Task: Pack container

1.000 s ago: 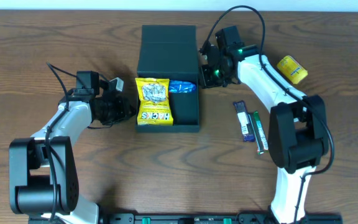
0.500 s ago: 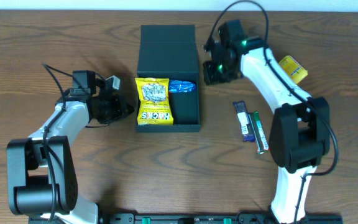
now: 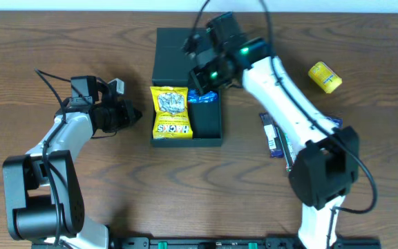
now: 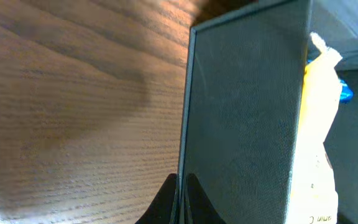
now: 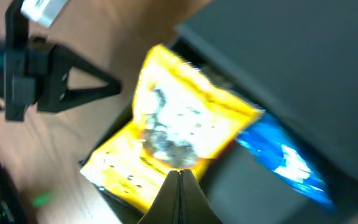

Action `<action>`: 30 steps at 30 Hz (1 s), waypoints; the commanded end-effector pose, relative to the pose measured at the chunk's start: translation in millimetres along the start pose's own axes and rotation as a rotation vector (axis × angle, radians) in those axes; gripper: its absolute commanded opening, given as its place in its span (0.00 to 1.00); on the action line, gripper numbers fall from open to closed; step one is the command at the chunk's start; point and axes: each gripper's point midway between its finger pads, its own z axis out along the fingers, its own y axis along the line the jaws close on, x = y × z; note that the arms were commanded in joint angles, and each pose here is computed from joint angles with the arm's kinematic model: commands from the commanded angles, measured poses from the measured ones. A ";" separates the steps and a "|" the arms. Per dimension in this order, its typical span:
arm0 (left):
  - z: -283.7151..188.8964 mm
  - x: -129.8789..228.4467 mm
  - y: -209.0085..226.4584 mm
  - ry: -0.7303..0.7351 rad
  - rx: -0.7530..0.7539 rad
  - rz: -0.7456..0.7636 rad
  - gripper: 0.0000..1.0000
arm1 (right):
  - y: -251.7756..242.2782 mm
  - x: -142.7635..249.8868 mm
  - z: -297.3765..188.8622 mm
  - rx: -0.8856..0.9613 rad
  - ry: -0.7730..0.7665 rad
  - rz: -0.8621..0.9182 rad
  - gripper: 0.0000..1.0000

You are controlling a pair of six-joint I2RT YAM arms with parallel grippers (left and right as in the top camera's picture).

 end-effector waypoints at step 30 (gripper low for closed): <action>-19.8 -16.4 30.7 -0.050 -0.037 -0.098 0.07 | 11.0 47.8 137.3 0.015 0.174 -0.032 0.01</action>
